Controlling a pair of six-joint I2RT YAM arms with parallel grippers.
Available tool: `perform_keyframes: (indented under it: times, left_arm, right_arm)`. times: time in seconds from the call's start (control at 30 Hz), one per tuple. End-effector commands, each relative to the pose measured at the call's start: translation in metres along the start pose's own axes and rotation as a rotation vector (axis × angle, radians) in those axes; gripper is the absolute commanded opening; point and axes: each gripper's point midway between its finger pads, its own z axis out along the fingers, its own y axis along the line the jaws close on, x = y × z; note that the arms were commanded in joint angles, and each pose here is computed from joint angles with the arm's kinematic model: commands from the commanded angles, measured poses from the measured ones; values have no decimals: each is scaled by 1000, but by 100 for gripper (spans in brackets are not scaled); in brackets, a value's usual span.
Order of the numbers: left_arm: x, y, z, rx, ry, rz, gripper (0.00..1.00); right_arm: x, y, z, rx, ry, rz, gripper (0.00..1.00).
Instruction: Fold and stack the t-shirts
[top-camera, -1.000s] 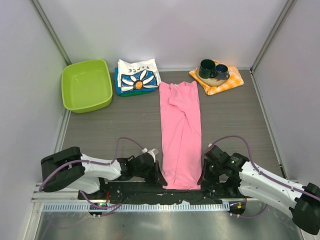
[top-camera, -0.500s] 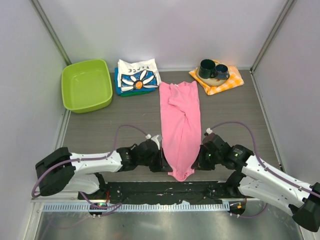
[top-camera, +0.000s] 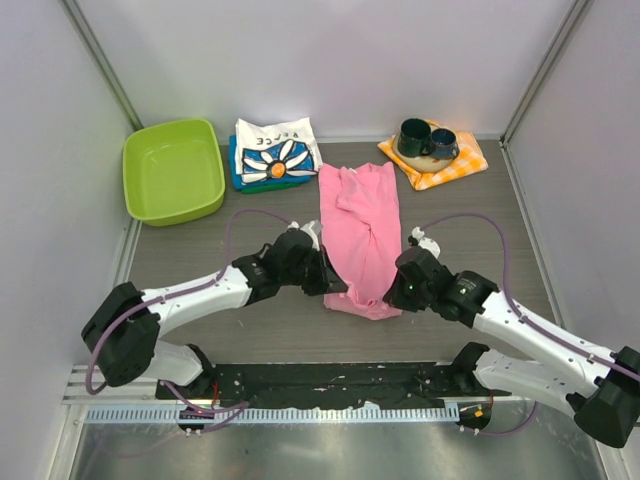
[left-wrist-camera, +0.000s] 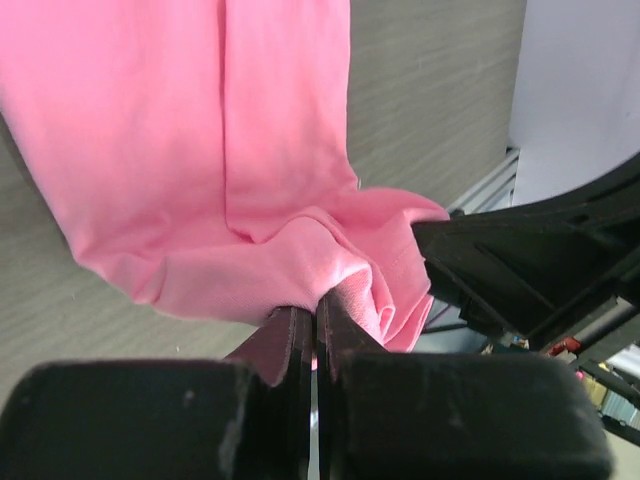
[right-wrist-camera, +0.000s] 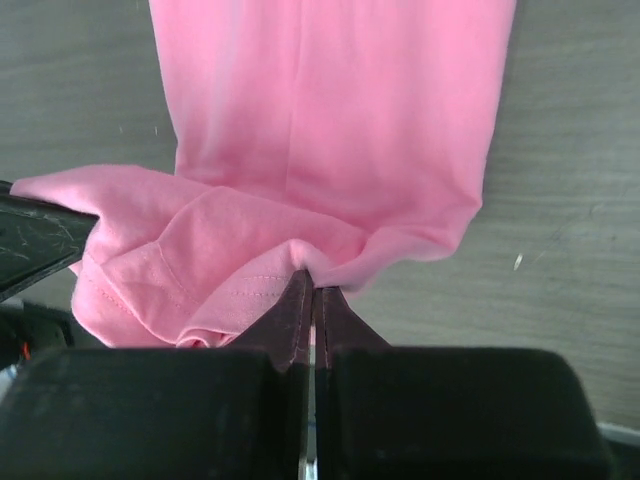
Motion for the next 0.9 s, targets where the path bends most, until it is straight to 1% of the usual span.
perform_keyframes:
  times: [0.0, 0.1, 0.13, 0.33, 0.57, 0.67, 0.73, 0.87]
  left_arm:
    - [-21, -9, 6, 16, 0, 50, 0]
    - [-33, -8, 14, 19, -14, 43, 0]
    - [-36, -5, 17, 12, -15, 40, 0]
    - [-64, 9, 21, 2, -56, 9, 0]
    - [-102, 8, 32, 40, -104, -22, 0]
    - [-116, 3, 40, 63, -109, -28, 0]
    - [-124, -3, 45, 78, -109, -28, 0]
    - [-130, -2, 54, 77, -104, -40, 0]
  right_arm:
    - [-56, 6, 3, 39, -205, -25, 1]
    - [-78, -3, 11, 83, -271, -23, 1]
    - [-88, -11, 15, 101, -286, 3, 1]
    - [-122, -29, 38, 120, -306, 46, 1]
    - [-147, -20, 61, 85, -313, 77, 1]
    - [-149, -13, 73, 61, -288, 83, 1]
    - [-153, -12, 80, 65, -282, 91, 1]
    - [-165, -9, 84, 68, -302, 94, 1]
